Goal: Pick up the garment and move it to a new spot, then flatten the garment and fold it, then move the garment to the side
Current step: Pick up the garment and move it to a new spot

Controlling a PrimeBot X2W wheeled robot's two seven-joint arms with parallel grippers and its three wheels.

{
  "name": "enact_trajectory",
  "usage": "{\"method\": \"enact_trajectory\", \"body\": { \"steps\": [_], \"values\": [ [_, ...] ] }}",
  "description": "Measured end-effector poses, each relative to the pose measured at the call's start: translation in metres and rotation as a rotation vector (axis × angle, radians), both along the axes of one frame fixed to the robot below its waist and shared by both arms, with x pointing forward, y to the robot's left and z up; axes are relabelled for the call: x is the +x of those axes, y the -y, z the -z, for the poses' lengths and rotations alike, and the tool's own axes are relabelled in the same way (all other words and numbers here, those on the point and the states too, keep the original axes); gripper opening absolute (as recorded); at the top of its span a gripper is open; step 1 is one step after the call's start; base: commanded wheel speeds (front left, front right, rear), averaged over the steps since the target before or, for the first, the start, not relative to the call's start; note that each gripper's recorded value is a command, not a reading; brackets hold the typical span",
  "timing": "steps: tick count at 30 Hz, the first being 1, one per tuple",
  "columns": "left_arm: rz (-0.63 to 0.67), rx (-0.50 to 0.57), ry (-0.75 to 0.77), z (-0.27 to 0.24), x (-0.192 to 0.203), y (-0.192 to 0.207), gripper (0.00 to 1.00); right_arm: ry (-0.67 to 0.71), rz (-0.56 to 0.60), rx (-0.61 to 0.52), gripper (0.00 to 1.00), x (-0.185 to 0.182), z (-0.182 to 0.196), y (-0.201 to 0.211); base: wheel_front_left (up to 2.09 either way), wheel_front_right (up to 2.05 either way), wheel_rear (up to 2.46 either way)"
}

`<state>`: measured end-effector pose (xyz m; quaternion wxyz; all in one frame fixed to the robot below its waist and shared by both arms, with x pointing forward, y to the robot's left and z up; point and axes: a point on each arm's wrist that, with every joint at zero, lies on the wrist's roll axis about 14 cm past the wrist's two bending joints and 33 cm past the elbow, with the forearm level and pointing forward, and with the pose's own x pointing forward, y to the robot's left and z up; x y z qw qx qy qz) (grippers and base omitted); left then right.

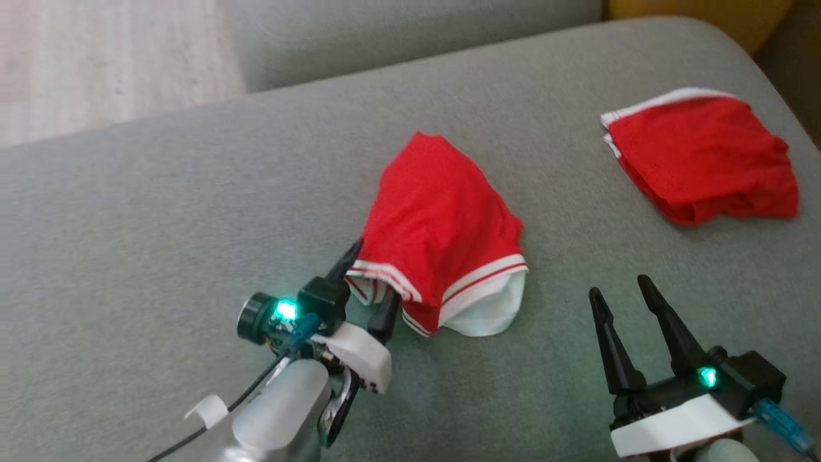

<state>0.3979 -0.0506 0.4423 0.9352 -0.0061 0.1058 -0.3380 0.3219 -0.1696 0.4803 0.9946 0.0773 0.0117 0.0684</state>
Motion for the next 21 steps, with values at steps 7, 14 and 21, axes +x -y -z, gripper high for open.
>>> {"method": "enact_trajectory", "body": {
  "steps": [7, 14, 21],
  "values": [
    [-0.185, -0.107, 0.127, -0.050, -0.008, -0.039, 1.00, 0.021, -0.031, 0.015, 1.00, -0.001, -0.004, -0.011, 0.00, 0.00, 0.00],
    [-0.439, -0.139, 0.130, -0.046, -0.047, -0.115, 1.00, 0.032, -0.050, 0.036, 1.00, -0.006, -0.006, -0.021, 0.00, 0.00, 0.00],
    [-0.648, -0.178, 0.224, -0.068, -0.088, -0.170, 1.00, 0.040, -0.038, 0.047, 1.00, -0.017, -0.006, -0.022, 0.00, 0.00, 0.00]
  ]
}}
